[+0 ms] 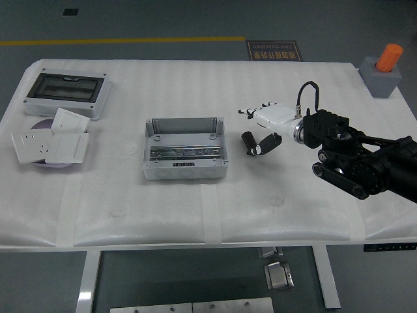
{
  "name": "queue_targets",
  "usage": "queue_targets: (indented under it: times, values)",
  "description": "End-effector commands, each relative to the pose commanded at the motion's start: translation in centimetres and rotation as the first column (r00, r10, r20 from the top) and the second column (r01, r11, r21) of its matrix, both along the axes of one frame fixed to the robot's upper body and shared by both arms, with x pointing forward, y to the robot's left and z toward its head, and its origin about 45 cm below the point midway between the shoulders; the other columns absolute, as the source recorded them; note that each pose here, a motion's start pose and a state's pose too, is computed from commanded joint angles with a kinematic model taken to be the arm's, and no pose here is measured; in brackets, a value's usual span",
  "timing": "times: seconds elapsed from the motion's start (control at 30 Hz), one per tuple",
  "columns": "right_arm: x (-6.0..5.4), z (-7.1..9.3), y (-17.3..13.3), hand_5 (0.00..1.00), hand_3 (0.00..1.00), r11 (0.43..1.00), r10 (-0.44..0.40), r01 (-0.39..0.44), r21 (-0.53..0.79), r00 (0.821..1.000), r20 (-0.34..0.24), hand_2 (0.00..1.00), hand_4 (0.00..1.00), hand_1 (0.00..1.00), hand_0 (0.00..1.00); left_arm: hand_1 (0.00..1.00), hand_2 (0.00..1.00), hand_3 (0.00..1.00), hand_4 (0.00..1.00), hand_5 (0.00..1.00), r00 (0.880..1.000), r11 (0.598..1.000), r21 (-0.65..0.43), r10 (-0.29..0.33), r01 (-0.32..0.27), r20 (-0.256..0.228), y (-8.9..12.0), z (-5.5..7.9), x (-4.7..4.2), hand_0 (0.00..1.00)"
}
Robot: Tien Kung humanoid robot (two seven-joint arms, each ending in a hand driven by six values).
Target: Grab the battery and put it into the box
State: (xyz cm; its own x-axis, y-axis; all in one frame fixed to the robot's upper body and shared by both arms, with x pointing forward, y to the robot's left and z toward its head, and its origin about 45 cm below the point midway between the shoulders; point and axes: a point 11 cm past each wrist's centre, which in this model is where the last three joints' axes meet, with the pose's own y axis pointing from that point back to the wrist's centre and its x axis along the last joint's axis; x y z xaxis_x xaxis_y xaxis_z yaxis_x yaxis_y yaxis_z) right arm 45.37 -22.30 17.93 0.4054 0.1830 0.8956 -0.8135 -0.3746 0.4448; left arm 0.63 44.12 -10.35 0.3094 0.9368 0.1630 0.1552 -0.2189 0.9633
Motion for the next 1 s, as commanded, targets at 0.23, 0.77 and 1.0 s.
queue_targets:
  times: [0.23,0.77,1.0]
  values:
    - [-0.2,-0.6,0.0,0.444,0.979,1.000,-0.001,0.001,-0.007,1.000,-0.021,0.849,0.877,0.775,0.963,0.645,0.418,0.480,0.443,0.428,1.000,1.000,-0.002,-0.005,0.005,0.006,0.0,0.0,0.14,0.608]
    - [-0.2,-1.4,-0.2,0.439,0.967,1.000,-0.020,0.020,-0.009,0.999,-0.036,0.834,0.847,0.762,0.955,0.644,0.416,0.480,0.442,0.431,1.000,1.000,-0.016,-0.011,0.012,0.022,-0.4,-0.2,0.39,0.608]
    - [0.0,-1.3,-0.4,0.446,0.956,0.999,-0.024,0.024,-0.027,0.999,-0.027,0.826,0.833,0.750,0.952,0.643,0.413,0.477,0.444,0.433,1.000,1.000,-0.017,-0.009,0.009,0.026,-0.5,-0.2,0.47,0.608]
